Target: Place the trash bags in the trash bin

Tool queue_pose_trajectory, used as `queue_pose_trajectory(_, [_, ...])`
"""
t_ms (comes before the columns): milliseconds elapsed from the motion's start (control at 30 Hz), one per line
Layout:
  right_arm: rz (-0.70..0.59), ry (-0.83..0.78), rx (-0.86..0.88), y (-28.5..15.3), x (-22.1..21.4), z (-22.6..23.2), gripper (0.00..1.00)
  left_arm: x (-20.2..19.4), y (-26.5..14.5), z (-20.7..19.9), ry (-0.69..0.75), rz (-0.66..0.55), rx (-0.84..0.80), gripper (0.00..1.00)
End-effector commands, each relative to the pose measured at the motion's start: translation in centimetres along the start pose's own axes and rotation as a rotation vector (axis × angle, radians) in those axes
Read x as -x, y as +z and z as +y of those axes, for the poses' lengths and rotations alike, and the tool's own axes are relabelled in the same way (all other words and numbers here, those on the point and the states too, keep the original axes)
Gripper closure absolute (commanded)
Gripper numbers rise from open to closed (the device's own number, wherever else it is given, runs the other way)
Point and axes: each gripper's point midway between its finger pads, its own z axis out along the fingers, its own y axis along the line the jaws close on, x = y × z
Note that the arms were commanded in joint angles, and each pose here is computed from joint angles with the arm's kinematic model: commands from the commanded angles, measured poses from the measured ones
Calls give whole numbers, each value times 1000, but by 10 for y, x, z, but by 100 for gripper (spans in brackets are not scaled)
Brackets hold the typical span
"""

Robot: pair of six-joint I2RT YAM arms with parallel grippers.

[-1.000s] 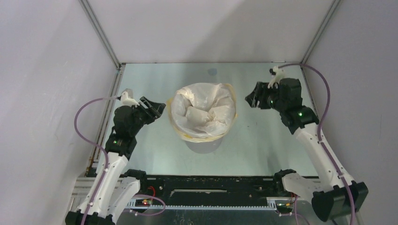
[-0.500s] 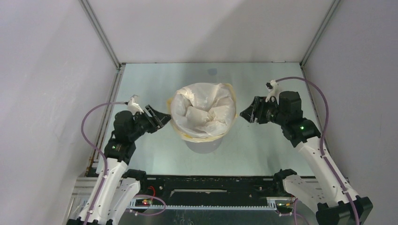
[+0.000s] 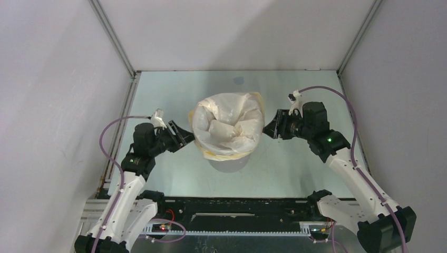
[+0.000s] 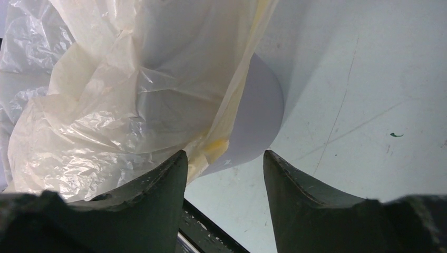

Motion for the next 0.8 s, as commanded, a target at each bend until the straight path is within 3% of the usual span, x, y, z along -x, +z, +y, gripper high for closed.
queue_pose_trajectory(0, [-7, -2, -15, 6, -3, -7, 45, -8, 3, -3, -9, 35, -32, 45])
queue_pose_trajectory(167, [17, 17, -42, 15, -22, -23, 48, -14, 7, 13, 4, 38, 11, 58])
queue_pose_trajectory(433, [68, 53, -53, 38, -45, -41, 51, -24, 20, 36, 1, 62, 51, 63])
queue_pose_trajectory(633, [75, 72, -72, 44, -58, -53, 51, -27, 22, 44, 2, 59, 76, 63])
queue_pose_trajectory(767, [12, 38, -85, 28, -47, -49, 50, -21, 12, 30, 12, 27, 41, 49])
